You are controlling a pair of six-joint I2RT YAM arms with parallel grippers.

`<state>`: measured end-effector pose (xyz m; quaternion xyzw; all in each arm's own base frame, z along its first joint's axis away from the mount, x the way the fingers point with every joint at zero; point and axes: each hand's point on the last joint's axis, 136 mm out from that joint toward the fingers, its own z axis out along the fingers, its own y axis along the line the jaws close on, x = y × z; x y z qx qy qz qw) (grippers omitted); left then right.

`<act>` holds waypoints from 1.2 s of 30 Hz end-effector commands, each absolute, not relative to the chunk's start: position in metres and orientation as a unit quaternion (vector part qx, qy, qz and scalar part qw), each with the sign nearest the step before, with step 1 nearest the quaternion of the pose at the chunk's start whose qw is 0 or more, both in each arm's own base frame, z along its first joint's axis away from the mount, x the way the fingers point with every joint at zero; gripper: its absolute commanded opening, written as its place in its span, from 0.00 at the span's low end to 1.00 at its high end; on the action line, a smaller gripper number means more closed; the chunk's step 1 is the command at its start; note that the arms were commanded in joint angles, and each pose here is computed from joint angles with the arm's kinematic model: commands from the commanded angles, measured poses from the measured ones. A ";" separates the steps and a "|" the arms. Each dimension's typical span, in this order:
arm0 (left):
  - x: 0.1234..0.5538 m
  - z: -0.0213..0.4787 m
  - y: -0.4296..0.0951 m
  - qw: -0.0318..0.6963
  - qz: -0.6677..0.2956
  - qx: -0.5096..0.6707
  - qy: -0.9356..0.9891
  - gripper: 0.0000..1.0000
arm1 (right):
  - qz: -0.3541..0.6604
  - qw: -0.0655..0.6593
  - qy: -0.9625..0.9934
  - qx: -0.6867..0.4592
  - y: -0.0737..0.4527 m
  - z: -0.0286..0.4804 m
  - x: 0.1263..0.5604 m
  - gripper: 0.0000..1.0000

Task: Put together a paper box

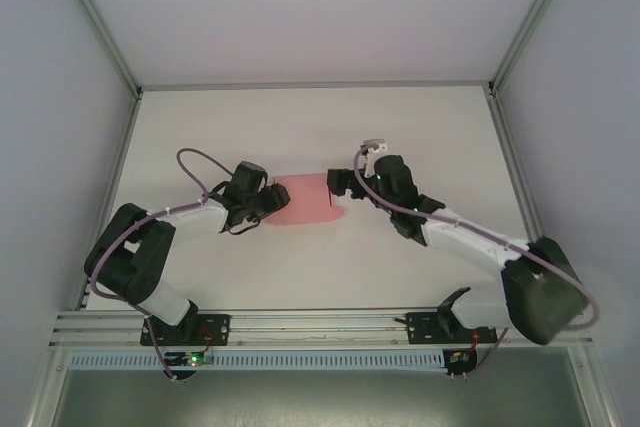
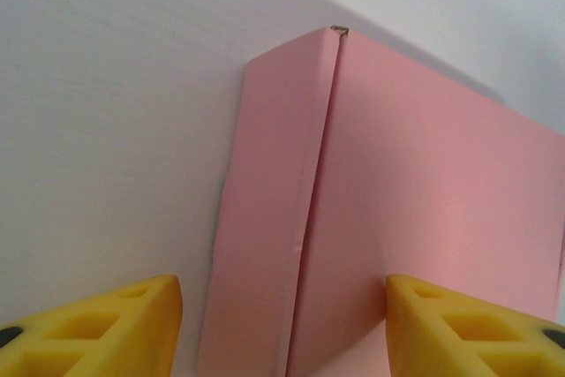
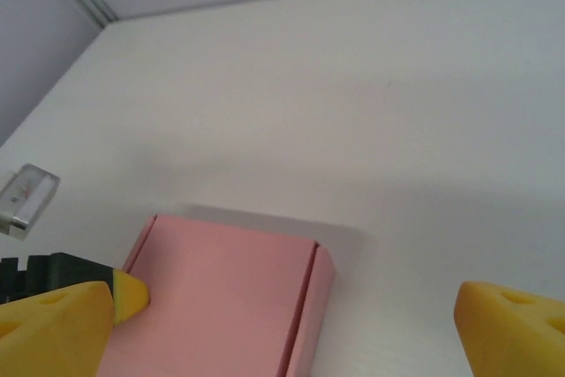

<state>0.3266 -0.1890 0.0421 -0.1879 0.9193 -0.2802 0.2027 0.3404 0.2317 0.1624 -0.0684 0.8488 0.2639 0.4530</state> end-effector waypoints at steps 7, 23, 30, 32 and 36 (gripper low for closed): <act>0.293 -0.007 -0.177 0.132 -0.211 -0.186 0.951 0.58 | 0.307 0.298 0.898 -0.103 0.270 0.096 0.351 0.96; 0.296 -0.004 -0.181 0.130 -0.212 -0.172 0.953 0.57 | 0.275 0.194 0.937 -0.094 0.264 0.009 0.339 0.48; 0.302 0.011 -0.185 0.141 -0.213 -0.151 0.955 0.58 | 0.265 0.204 0.939 -0.080 0.250 0.012 0.340 0.47; 0.307 0.023 -0.183 0.154 -0.209 -0.144 0.955 0.61 | 0.266 0.204 0.939 -0.080 0.248 0.013 0.340 0.46; 0.316 0.049 -0.184 0.183 -0.217 -0.137 0.949 0.67 | 0.268 0.202 0.938 -0.084 0.248 0.013 0.339 0.45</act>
